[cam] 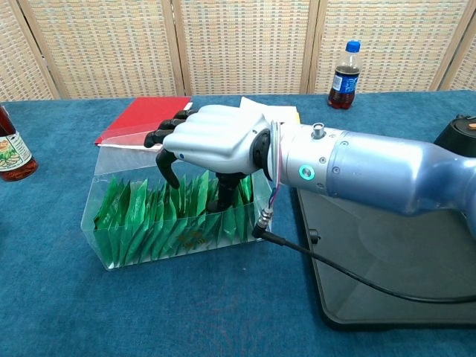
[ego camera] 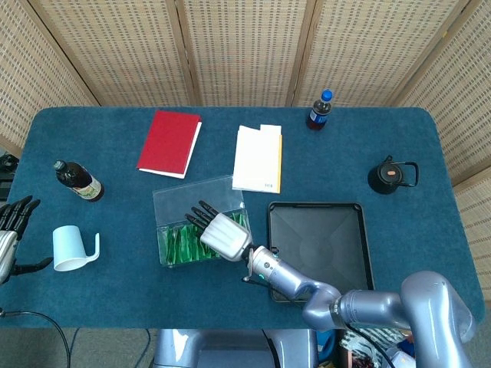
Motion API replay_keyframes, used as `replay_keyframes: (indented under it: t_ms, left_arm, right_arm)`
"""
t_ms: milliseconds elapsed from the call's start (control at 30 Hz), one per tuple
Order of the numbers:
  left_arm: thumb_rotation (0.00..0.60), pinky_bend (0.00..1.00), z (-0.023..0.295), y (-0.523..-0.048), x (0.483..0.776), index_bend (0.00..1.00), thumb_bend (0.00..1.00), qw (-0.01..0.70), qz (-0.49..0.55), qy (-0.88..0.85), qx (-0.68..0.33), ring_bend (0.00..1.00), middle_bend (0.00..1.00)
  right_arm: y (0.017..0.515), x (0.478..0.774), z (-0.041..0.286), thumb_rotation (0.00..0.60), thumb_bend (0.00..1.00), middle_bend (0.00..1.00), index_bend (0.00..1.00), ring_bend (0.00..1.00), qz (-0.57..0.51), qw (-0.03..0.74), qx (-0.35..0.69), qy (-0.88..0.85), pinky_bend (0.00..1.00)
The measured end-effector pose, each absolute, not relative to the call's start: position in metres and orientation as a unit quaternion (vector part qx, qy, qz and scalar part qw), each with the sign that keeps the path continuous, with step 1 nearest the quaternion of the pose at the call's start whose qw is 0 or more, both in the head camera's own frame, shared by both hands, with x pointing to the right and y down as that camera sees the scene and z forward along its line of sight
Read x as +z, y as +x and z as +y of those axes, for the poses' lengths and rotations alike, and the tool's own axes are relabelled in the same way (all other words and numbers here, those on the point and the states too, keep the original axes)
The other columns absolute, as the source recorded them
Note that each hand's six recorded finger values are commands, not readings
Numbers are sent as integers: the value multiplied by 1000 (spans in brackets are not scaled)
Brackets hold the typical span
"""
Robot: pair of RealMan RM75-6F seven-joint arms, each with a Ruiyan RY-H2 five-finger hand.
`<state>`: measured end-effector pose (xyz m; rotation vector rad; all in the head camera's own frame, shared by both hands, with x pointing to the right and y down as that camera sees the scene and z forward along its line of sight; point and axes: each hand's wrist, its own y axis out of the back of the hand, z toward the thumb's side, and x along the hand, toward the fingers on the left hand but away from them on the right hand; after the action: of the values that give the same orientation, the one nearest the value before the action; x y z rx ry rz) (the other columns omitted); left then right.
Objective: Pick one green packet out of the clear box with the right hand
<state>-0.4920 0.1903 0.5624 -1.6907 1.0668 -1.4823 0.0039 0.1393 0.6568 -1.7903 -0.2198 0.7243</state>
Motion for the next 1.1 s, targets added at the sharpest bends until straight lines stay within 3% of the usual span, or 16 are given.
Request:
replay_keyframes:
  t_ms: [767,900,1100]
  left_arm:
    - [600,0,190,-492,564,0,73,319,405,-644,-565,0,0]
    - [600,0,190,-492,564,0,73,318,405,-645,-565,0,0]
    - [600,0,190,-492,564,0,73,318,404,-645,-565,0,0]
  right_arm:
    - [-8,654,133,600,443,182,482,0,-130,555,301,-765,0]
    - [-8,654,133,600,446,182,544,0,-131,559,300,-762,0]
    - [-5,657,135,600,456,181,555,0,-117,572,301,-754,0]
